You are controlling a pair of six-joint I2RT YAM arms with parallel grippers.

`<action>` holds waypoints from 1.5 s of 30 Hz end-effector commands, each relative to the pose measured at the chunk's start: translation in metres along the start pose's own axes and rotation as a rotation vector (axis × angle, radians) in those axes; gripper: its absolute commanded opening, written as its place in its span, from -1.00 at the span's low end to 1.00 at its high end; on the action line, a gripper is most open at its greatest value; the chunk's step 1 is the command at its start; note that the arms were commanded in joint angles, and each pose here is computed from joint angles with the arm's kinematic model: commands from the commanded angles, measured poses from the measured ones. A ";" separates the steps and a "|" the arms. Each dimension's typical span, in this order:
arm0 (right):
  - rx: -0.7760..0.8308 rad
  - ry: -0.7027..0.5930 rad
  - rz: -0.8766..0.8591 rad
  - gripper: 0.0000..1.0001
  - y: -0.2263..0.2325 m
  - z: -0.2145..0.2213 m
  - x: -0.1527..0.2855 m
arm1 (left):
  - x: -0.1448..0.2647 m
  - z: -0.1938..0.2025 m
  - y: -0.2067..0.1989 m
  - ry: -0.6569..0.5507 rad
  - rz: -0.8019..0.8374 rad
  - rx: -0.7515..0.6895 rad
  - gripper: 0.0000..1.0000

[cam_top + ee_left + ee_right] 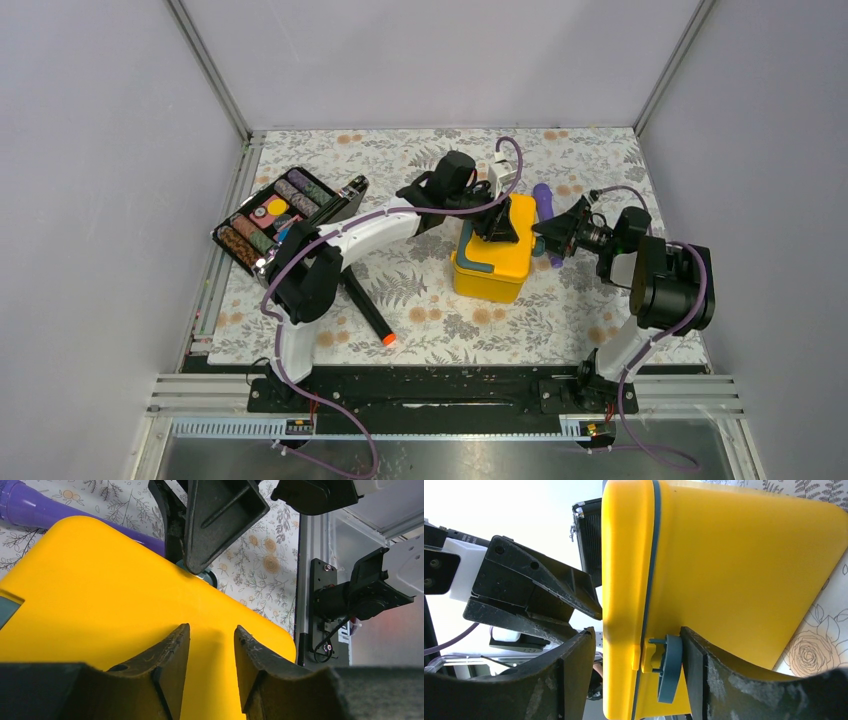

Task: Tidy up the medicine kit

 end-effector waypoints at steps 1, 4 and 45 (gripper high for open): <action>0.112 0.049 -0.043 0.32 0.029 0.011 0.004 | 0.000 0.037 0.009 0.121 -0.071 0.065 -0.24; 0.109 0.042 -0.020 0.22 0.028 0.013 0.005 | 0.001 0.040 0.012 0.128 -0.085 0.067 -0.31; 0.195 0.107 0.195 -0.06 0.045 0.043 0.022 | -0.003 0.053 0.015 0.145 -0.084 0.082 -0.53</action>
Point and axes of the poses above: each gripper's point midway between its finger pads, its own x axis back along the fingers, its own y axis along the line the jaws close on, z = x × y, the point moved 5 cm from there along x, back along the fingers, and after that the axes turned 2 degrees about -x, right-handed, at the moved point
